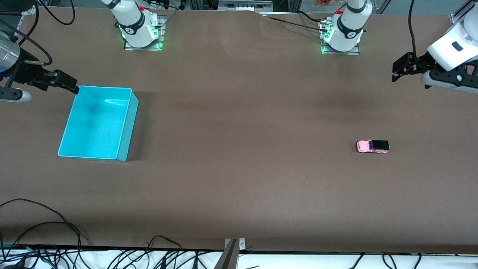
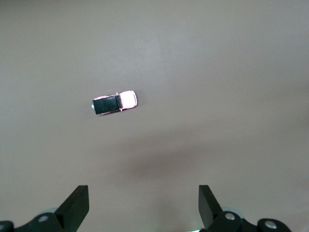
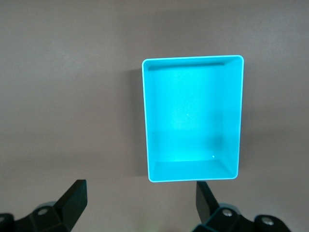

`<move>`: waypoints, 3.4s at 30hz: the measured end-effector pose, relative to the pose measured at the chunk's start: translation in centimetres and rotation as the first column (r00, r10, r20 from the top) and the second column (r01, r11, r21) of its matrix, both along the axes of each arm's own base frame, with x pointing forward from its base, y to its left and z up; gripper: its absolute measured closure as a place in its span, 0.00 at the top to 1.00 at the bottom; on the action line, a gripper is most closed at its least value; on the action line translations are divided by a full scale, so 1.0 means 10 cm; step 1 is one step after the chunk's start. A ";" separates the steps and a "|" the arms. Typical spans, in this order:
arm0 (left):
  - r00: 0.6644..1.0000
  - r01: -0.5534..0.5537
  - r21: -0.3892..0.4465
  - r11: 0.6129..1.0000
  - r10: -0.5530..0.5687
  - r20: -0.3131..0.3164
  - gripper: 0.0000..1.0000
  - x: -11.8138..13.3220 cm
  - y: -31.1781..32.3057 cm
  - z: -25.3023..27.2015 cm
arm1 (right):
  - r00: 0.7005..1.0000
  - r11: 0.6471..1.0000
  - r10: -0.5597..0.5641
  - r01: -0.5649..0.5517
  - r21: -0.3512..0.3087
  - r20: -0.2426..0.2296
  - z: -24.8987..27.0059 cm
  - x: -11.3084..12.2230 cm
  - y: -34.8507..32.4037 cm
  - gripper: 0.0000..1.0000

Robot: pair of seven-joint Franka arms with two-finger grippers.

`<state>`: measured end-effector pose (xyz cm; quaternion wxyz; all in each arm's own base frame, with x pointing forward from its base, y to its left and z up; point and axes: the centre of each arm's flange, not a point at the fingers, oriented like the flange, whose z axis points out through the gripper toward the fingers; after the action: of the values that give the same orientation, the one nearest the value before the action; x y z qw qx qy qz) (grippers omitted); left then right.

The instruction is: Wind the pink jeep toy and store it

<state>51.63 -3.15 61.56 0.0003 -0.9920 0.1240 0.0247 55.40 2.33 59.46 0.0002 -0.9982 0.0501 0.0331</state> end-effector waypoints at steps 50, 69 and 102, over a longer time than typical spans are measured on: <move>0.506 0.863 -0.018 0.505 -0.862 0.034 1.00 0.51 0.78 -2.45 | 1.000 1.000 -0.002 0.002 0.000 -0.001 0.00 0.00 -0.01 1.00; 0.263 0.965 0.008 0.263 -0.963 -0.054 1.00 0.53 0.98 -3.51 | 1.000 1.000 -0.002 0.002 0.000 -0.002 0.00 0.00 -0.01 1.00; 0.203 0.978 0.055 0.200 -0.978 -0.056 0.82 0.57 1.03 -4.23 | 1.000 1.000 -0.002 0.002 0.000 -0.002 -0.01 0.00 -0.01 1.00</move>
<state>57.37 7.11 19.21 0.0540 -0.6899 0.7213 0.0282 55.39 2.22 59.40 0.0001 -0.9981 0.0510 0.0342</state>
